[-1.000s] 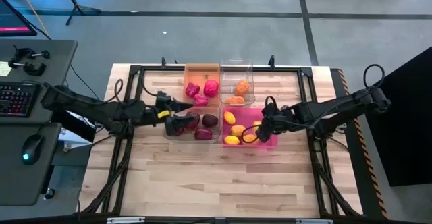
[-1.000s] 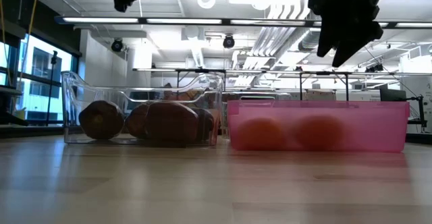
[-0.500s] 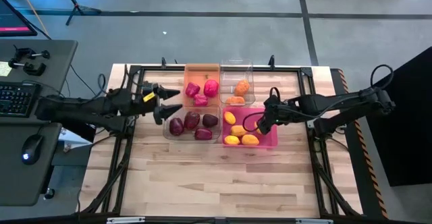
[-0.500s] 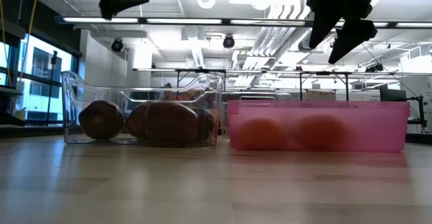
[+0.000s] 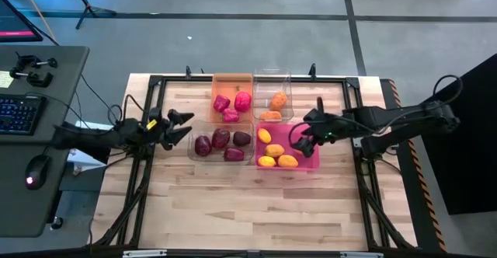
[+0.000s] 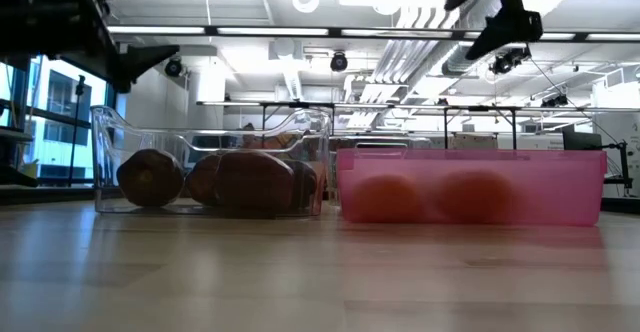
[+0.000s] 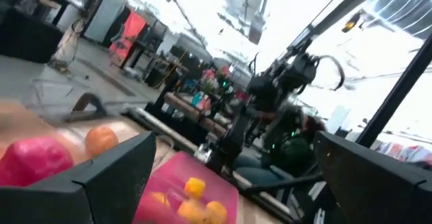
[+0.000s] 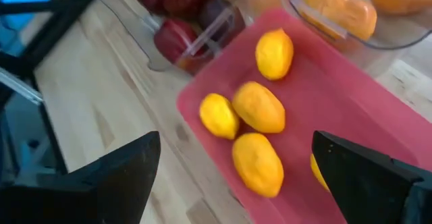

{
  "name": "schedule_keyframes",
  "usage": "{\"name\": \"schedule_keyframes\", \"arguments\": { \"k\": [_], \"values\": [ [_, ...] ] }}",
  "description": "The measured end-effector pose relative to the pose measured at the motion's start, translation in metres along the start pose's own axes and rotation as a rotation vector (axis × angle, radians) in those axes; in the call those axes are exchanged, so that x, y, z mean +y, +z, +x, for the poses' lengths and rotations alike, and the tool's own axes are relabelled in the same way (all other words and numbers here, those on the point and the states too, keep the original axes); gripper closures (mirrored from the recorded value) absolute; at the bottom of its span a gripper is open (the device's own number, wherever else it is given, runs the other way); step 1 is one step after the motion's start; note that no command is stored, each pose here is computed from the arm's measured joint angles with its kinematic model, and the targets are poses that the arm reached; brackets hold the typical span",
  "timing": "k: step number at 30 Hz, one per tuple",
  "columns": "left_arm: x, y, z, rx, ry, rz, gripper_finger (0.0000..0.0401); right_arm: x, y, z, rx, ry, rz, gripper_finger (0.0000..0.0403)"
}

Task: Sort produce into baskets
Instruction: Return to Home Position

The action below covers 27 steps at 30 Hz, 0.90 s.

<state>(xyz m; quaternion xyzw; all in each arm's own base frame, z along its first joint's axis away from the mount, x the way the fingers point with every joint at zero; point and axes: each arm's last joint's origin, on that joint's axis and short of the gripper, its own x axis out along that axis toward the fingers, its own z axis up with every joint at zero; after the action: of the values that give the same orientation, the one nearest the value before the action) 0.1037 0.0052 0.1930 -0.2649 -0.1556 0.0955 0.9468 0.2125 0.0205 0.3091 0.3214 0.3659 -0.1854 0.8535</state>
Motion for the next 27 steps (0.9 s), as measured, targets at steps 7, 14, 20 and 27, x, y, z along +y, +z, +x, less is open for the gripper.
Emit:
{"name": "schedule_keyframes", "arguments": {
  "k": [7, 14, 20, 27],
  "values": [
    [0.006, -0.007, -0.008, 0.094, 0.048, -0.033, 0.0011, -0.011, -0.015, -0.021, -0.16, 0.071, 0.031, 0.0027],
    [0.009, -0.012, -0.009, 0.142, 0.076, -0.057, 0.0011, -0.047, -0.045, -0.016, -0.349, 0.37, 0.098, 0.0027],
    [0.009, -0.012, -0.009, 0.143, 0.07, 0.039, 0.0011, -0.084, -0.066, -0.02, -0.595, 0.504, 0.032, 0.0027],
    [0.009, -0.012, -0.009, 0.144, 0.068, 0.064, 0.0011, -0.112, -0.091, -0.021, -0.701, 0.63, -0.137, 0.0027]
  ]
}}
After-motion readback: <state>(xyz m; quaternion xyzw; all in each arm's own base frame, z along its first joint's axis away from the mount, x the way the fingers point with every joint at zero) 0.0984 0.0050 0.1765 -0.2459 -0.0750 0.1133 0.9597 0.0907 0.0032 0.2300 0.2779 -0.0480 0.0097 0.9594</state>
